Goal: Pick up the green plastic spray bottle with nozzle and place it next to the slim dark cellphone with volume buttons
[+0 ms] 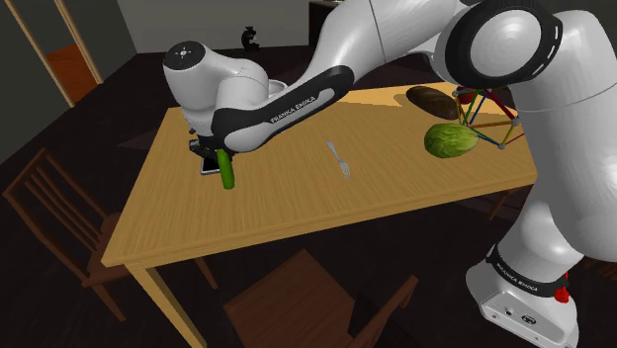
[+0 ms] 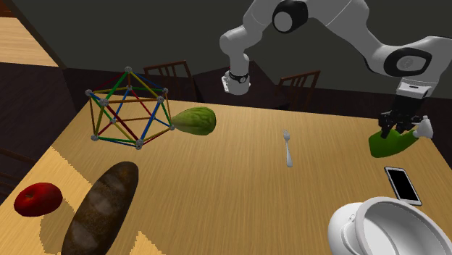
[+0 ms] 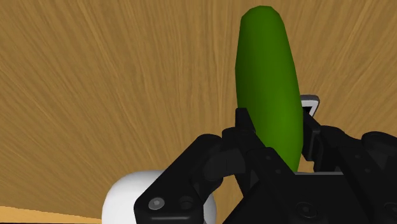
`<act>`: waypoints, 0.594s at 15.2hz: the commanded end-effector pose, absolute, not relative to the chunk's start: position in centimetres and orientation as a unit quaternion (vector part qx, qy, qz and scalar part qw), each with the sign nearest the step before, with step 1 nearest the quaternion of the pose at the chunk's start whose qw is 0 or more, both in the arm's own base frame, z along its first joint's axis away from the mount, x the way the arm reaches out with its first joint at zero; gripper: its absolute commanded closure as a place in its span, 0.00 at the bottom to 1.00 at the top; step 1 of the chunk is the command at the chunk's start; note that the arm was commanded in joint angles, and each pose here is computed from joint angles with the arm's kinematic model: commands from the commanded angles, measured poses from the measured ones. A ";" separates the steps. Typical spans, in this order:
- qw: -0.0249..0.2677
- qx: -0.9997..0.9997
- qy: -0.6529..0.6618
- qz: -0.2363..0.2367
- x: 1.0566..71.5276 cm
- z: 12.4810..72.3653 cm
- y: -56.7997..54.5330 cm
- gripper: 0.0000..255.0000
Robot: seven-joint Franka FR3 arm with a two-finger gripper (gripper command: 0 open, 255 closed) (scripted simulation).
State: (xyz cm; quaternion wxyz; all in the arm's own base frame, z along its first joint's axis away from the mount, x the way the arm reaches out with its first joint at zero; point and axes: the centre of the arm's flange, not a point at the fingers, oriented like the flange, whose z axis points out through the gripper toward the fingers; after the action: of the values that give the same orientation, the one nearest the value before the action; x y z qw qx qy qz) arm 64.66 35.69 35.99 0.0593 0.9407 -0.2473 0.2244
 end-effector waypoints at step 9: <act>0.060 0.941 -0.247 0.224 64.7 35.8 35.6 0.00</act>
State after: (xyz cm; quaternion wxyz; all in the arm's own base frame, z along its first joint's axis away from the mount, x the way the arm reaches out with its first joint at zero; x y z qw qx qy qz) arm 64.68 35.64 35.79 0.0599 0.9408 -0.2474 0.2237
